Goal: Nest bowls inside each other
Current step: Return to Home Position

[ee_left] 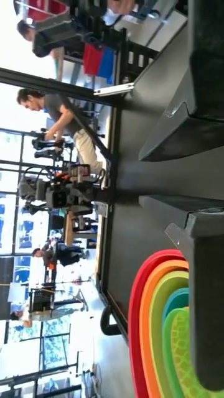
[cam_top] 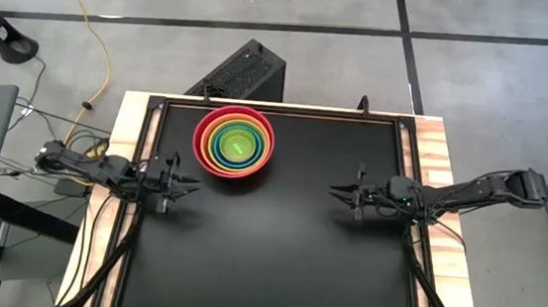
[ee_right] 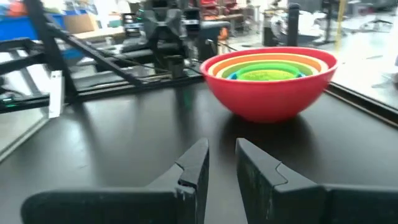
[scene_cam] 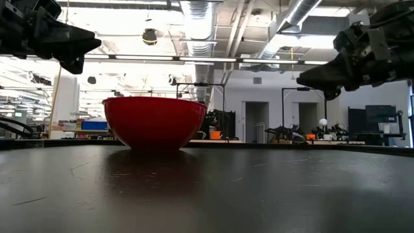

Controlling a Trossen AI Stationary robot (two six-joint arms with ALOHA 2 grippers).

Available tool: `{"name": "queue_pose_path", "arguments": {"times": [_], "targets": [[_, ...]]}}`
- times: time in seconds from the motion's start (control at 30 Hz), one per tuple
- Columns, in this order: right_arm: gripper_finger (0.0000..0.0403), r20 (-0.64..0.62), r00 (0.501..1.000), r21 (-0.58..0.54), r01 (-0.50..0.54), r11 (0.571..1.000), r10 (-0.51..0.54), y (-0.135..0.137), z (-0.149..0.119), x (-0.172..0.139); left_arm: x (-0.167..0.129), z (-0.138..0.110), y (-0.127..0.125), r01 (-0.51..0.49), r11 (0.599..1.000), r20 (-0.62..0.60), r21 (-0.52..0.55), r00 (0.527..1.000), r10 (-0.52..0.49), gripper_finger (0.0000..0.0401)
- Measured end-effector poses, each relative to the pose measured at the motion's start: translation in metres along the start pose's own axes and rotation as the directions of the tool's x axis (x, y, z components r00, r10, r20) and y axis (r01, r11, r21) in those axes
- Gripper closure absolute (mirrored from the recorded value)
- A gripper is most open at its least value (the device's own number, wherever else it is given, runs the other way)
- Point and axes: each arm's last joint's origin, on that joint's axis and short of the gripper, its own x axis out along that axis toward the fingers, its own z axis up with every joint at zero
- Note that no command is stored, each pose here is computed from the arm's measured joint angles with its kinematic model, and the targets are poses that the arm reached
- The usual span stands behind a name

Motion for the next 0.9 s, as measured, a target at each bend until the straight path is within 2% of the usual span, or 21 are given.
{"name": "queue_pose_path", "arguments": {"times": [0.17,0.4,0.6,0.9], "targets": [[0.0305,-0.024,1.0,-0.011,0.003,1.0,-0.003,-0.002,-0.003,-0.002,0.0,-0.004,0.0,-0.015,0.999,-0.009,-0.029,1.0,0.014,0.0314],[0.0305,-0.154,0.987,0.011,0.049,0.999,-0.046,-0.009,-0.014,-0.007,0.0,-0.008,0.001,-0.038,0.999,-0.049,-0.038,0.998,0.036,0.0314],[0.0305,-0.158,0.985,0.021,0.079,0.997,-0.074,-0.012,-0.011,-0.019,0.0,-0.013,0.003,-0.088,0.995,-0.096,-0.045,0.992,0.083,0.0314],[0.0305,-0.145,0.984,0.03,0.109,0.994,-0.104,-0.014,-0.009,-0.037,0.0,-0.012,0.003,-0.086,0.996,-0.094,0.0,0.992,0.085,0.0314]]}}
